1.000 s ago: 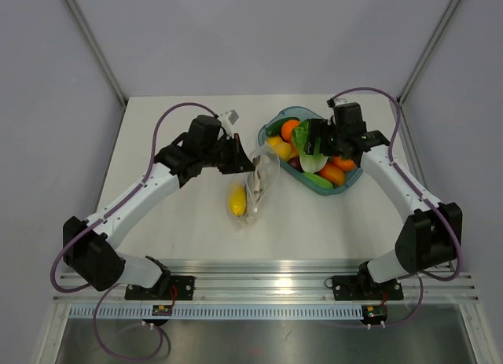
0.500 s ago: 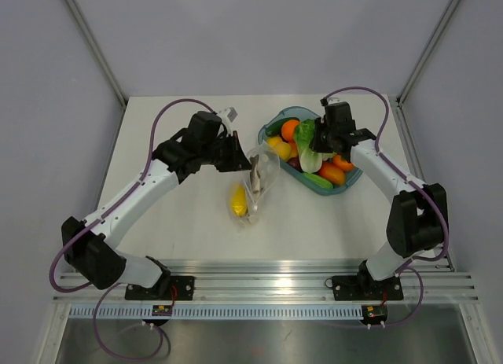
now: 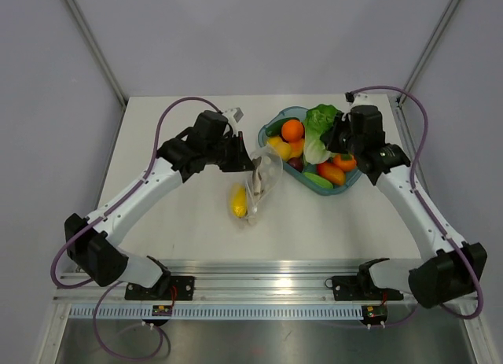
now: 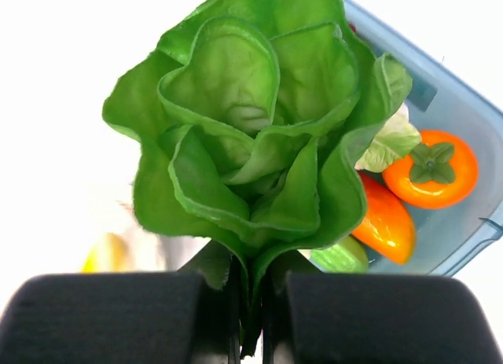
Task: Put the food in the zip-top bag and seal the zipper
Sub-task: Pick up the fake vegetable from the bin, then place the fake vegetable in the zipper food storage bag.
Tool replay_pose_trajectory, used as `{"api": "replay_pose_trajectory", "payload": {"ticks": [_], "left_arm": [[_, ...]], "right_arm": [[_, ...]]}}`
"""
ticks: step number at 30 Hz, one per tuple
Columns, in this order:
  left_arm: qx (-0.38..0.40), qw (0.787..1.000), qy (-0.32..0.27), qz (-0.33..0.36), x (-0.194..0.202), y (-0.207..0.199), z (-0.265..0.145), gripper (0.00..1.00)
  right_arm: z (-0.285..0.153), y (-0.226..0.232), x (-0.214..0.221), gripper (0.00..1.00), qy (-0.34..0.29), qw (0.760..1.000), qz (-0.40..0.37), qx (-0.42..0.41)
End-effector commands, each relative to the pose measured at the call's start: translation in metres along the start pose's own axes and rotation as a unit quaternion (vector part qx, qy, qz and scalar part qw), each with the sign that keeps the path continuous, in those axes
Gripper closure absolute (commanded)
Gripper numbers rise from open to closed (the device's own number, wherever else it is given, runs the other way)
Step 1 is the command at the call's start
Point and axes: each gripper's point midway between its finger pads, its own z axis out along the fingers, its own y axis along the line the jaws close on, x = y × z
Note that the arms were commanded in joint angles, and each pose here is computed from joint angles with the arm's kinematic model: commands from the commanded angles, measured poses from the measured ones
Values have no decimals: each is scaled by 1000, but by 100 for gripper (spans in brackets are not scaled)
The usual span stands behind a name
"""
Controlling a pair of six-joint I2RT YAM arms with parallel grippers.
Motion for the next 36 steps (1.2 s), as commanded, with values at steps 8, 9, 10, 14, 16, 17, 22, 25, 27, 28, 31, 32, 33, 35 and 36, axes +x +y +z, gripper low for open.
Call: {"api": "replay_pose_trajectory", "payload": {"ticks": [8,9,10,14,16,17,22,25,27,28,31,32,33,35,36], "left_arm": [[25,999,-29,26,-18,-15,0,100],[24,999,-27,25,-18,-15,1,100],[25,999,-28,25,-17,-15,0,100],[25,999,-27,26,-17,-15,1,100],[25,999,-26,26,-16,-15,1,100],[26,999,-26,26,-16,-15,0,100],[25,999,-27,27,-16,-15,-1,100],[22,999,-26,28,-15,-13,-1,100],[21,999,-25,29,-14,-13,-1,100],[20,999,-25,29,-15,-12,-1,100],[20,999,-24,28,-14,-11,0,100],[22,999,-25,28,-14,-12,0,100],[21,999,-25,25,-14,-12,0,100],[23,999,-23,24,-12,-12,0,100],[26,999,-25,22,-13,-13,0,100]], "right_arm": [[-89,67,-67,100,-125,980,75,-137],[-93,77,-66,100,-125,977,77,-153],[-98,85,-70,100,-133,973,84,-167],[-108,116,-70,100,-137,962,94,-214],[-111,133,-65,100,-133,958,96,-235],[-107,139,-61,100,-127,958,96,-239],[-95,161,-37,100,-101,957,101,-252],[-88,163,-11,100,-77,960,103,-250],[-81,160,12,100,-52,962,107,-246],[-79,159,19,100,-45,963,107,-243],[-70,152,45,100,-24,969,108,-223],[-69,148,52,100,-18,970,107,-217],[-68,146,58,100,-15,972,105,-209],[-66,141,64,100,-11,974,103,-200],[-66,138,67,100,-8,976,100,-192]]}}
